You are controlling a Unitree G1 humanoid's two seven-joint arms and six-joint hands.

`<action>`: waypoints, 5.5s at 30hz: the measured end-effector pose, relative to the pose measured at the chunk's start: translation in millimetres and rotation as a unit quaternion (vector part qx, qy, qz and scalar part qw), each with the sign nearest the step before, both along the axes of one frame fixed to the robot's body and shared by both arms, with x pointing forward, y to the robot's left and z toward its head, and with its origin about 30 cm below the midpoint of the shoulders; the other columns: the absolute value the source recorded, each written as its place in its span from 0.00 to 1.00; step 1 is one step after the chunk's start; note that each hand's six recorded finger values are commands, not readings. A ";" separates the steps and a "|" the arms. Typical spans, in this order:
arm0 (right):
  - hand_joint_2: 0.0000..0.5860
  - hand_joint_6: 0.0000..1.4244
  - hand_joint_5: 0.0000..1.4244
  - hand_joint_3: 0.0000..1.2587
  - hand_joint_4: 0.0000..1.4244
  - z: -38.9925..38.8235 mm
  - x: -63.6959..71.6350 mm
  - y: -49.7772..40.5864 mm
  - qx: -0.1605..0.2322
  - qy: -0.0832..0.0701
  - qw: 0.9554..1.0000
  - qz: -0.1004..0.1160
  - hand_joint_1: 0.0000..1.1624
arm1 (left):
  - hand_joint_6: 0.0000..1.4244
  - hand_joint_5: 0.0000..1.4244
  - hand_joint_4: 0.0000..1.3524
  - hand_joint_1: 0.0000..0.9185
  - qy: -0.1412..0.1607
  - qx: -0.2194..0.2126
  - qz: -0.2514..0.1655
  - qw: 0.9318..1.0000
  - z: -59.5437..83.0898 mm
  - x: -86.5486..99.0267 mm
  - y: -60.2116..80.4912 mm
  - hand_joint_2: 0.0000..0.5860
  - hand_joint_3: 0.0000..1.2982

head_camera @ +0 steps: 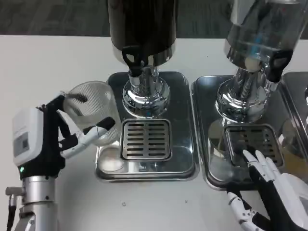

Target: Grasp the cup under the faucet to collect the drink, then remove the cup.

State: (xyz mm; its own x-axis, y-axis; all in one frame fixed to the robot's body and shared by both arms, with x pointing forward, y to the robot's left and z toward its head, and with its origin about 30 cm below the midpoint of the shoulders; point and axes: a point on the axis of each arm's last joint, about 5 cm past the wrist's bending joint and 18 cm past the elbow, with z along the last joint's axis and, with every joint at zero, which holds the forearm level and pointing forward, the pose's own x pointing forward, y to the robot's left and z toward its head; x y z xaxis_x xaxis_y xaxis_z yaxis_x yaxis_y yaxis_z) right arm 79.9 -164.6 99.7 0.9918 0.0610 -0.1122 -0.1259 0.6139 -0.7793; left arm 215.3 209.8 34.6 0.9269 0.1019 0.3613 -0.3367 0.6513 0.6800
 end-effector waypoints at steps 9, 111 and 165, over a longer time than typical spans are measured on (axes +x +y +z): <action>0.87 0.08 0.00 0.08 0.00 3.4 -6.3 3.4 0.011 -0.009 1.000 -0.010 0.21 | 1.00 0.80 0.64 0.35 0.033 0.012 -0.027 0.999 -0.6 10.8 -11.8 0.16 0.56; 0.88 0.07 0.00 0.12 0.00 0.1 21.5 20.6 0.039 -0.069 0.997 0.004 0.25 | 0.33 0.35 0.32 0.00 -0.055 -0.086 -0.085 0.991 81.9 -25.5 106.5 0.18 0.31; 0.88 0.03 0.00 0.11 0.00 -8.8 35.4 29.0 0.040 -0.039 0.998 0.033 0.24 | 0.13 0.16 0.11 0.00 0.230 -0.333 -0.617 0.675 201.6 97.7 83.0 0.04 0.16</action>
State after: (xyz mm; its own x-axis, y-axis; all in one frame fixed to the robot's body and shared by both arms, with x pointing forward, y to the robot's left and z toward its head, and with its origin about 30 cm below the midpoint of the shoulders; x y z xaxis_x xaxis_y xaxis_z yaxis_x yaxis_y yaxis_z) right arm 115.2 -135.6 90.9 0.9908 0.1326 -0.0270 -0.1093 0.6666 -0.7373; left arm 313.0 292.8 236.2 0.4521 -0.8531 0.2605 0.8890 0.4547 -0.0536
